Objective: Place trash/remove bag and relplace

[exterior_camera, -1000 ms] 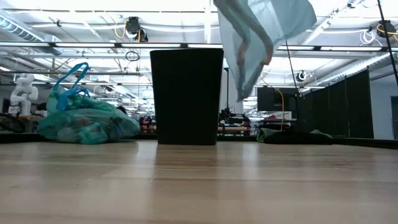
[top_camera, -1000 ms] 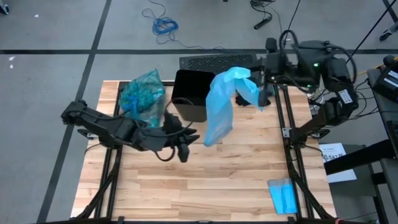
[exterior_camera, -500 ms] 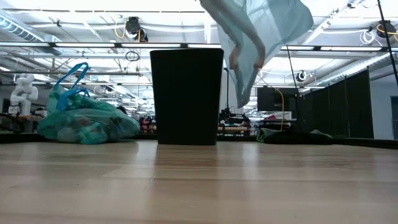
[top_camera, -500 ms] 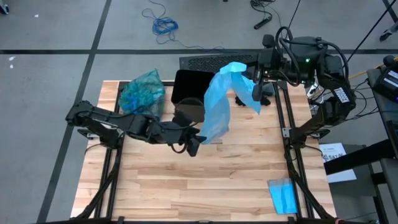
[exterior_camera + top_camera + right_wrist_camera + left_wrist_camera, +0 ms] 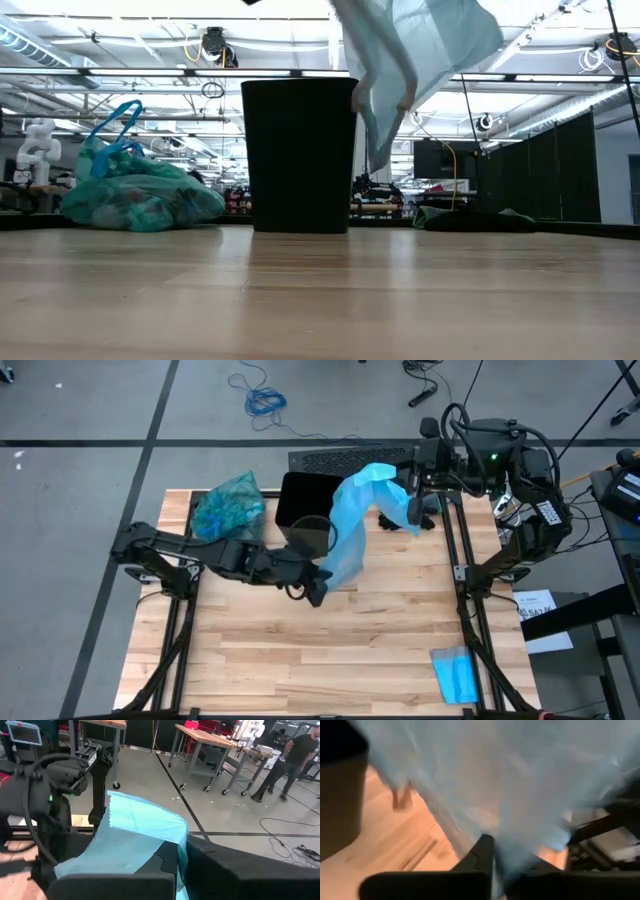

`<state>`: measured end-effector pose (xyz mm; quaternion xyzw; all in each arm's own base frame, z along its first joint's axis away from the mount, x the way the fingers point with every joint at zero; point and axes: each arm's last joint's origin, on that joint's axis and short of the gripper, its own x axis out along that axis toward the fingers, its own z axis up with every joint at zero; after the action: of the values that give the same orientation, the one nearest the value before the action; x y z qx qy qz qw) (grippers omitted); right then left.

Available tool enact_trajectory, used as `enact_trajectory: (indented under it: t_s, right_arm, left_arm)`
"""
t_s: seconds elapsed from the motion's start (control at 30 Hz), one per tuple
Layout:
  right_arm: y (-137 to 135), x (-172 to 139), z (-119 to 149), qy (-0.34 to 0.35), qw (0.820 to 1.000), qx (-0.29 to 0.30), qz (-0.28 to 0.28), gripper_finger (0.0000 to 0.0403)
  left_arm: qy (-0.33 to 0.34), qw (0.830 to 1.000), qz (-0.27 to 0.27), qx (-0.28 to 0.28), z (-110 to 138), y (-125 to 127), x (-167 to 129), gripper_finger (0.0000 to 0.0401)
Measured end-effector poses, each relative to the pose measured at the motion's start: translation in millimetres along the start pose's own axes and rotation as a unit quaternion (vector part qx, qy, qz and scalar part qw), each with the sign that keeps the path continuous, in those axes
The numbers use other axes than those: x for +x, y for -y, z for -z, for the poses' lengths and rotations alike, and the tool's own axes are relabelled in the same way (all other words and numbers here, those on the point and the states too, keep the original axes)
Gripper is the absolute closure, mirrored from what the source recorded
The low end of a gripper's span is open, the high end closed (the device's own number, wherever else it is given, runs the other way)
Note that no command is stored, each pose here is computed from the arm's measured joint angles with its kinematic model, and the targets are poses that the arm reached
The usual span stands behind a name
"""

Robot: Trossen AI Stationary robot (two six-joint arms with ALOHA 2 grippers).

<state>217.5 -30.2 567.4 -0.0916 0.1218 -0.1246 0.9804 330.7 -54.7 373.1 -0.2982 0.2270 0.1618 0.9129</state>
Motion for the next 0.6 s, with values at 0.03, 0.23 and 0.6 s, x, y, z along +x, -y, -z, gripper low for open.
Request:
enact_trajectory:
  t_s: [0.03, 0.23, 0.6]
  right_arm:
    - [0, 0, 0, -0.001, 1.000, -0.001, 0.000, 0.0403]
    - [7, 1, 5, -0.022, 1.000, -0.005, 0.015, 0.0403]
    - [20, 2, 9, -0.036, 0.999, -0.001, 0.041, 0.0403]
  left_arm:
    - [0.011, 1.000, 0.011, -0.002, -4, 1, -6, 0.0387]
    - [0.105, 0.993, 0.052, 0.034, -43, 11, -62, 0.0399]
    - [0.301, 0.941, 0.081, 0.131, -104, 10, -184, 0.0400]
